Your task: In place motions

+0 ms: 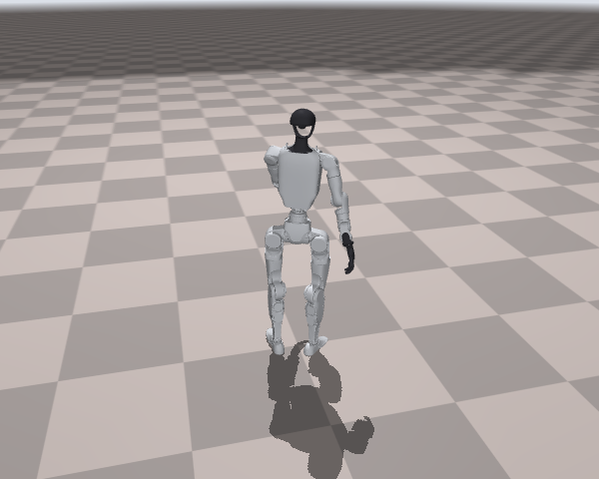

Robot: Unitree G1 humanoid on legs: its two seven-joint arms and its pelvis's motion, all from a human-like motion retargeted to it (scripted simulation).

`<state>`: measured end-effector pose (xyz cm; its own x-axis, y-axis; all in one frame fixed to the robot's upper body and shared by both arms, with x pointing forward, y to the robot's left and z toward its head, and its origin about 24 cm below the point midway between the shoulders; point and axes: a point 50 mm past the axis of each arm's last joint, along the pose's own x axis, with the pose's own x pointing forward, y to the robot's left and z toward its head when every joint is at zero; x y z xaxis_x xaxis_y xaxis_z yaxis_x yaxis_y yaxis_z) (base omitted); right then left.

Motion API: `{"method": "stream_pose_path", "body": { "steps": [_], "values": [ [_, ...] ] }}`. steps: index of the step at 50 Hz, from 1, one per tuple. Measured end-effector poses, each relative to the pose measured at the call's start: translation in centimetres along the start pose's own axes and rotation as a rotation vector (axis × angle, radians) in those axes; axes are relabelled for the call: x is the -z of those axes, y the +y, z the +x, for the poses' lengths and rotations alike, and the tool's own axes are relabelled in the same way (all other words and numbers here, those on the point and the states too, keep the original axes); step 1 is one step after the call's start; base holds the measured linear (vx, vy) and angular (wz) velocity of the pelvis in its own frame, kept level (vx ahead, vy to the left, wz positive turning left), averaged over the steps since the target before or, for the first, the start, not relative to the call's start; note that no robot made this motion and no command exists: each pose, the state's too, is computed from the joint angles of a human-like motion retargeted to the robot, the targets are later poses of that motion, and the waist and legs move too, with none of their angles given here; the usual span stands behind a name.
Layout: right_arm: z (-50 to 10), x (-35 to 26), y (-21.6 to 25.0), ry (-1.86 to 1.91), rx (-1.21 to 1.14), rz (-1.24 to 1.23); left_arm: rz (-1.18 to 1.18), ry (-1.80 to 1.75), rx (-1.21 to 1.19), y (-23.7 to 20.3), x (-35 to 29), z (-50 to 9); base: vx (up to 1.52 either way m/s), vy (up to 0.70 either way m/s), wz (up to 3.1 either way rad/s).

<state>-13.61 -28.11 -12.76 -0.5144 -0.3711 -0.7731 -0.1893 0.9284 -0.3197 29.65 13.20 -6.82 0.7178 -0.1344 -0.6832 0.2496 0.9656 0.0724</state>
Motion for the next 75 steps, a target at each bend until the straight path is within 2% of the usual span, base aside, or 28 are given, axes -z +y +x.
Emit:
{"method": "stream_pose_path", "body": {
  "steps": [5, 10, 15, 20, 26, 30, 35, 40, 45, 52, 57, 65, 70, 75],
  "values": [
    [-0.3, -0.8, 1.7, -0.009, -0.017, 0.020, 0.015, 0.086, 0.034, -1.2, 3.3, -0.3, 0.00, 0.00, 0.00],
    [-2.5, -6.8, 4.4, -0.185, -0.091, -0.201, 0.032, 0.436, 0.093, -2.1, 12.7, -3.0, 0.01, 0.00, 0.08],
    [-7.8, -16.0, 6.8, -0.513, -0.126, -0.490, -0.077, 0.887, 0.025, -3.3, 23.8, -10.2, 0.00, 0.00, 0.00],
    [-15.7, -23.7, 9.3, -0.878, -0.182, -0.694, -0.349, 1.171, -0.064, -5.7, 31.3, -18.6, 0.07, 0.03, -0.05],
    [-24.6, -28.3, 10.4, -1.213, -0.232, -0.782, -0.533, 1.418, -0.118, -7.2, 35.8, -27.6, 0.01, 0.02, 0.08],
    [-27.0, -29.1, 10.3, -1.325, -0.205, -0.800, -0.555, 1.513, -0.120, -7.3, 36.5, -30.1, 0.00, 0.01, 0.31],
    [-24.7, -28.4, 10.0, -1.271, -0.135, -0.796, -0.585, 1.437, -0.042, -7.3, 35.8, -27.9, 0.00, 0.01, 0.16],
    [-17.3, -24.7, 9.4, -0.946, -0.126, -0.821, -0.578, 1.233, -0.009, -6.9, 33.2, -21.9, 0.00, 0.00, 0.00],
    [-9.1, -17.2, 7.0, -0.479, -0.072, -0.810, -0.382, 0.974, 0.008, -5.5, 28.7, -14.7, 0.00, 0.00, 0.00],
    [-3.6, -9.0, 4.5, -0.211, -0.022, -0.664, -0.036, 0.673, 0.028, -2.1, 22.6, -8.6, 0.00, 0.00, 0.00],
    [-2.5, -7.1, 2.8, -0.165, -0.034, -0.531, -0.006, 0.638, 0.023, -0.7, 21.7, -8.1, -0.01, 0.00, -0.17],
    [-3.1, -8.5, 2.6, -0.190, -0.058, -0.352, -0.244, 0.843, 0.057, -1.9, 25.0, -11.1, -0.03, -0.02, -0.47],
    [-4.7, -11.8, 4.7, -0.324, -0.084, -0.402, -0.259, 0.965, 0.071, -3.1, 27.2, -13.5, -0.03, -0.05, -0.35],
    [-7.3, -15.8, 6.5, -0.522, -0.066, -0.575, -0.133, 1.032, 0.137, -4.4, 28.6, -15.1, -0.02, -0.02, -0.17]
  ]
}}
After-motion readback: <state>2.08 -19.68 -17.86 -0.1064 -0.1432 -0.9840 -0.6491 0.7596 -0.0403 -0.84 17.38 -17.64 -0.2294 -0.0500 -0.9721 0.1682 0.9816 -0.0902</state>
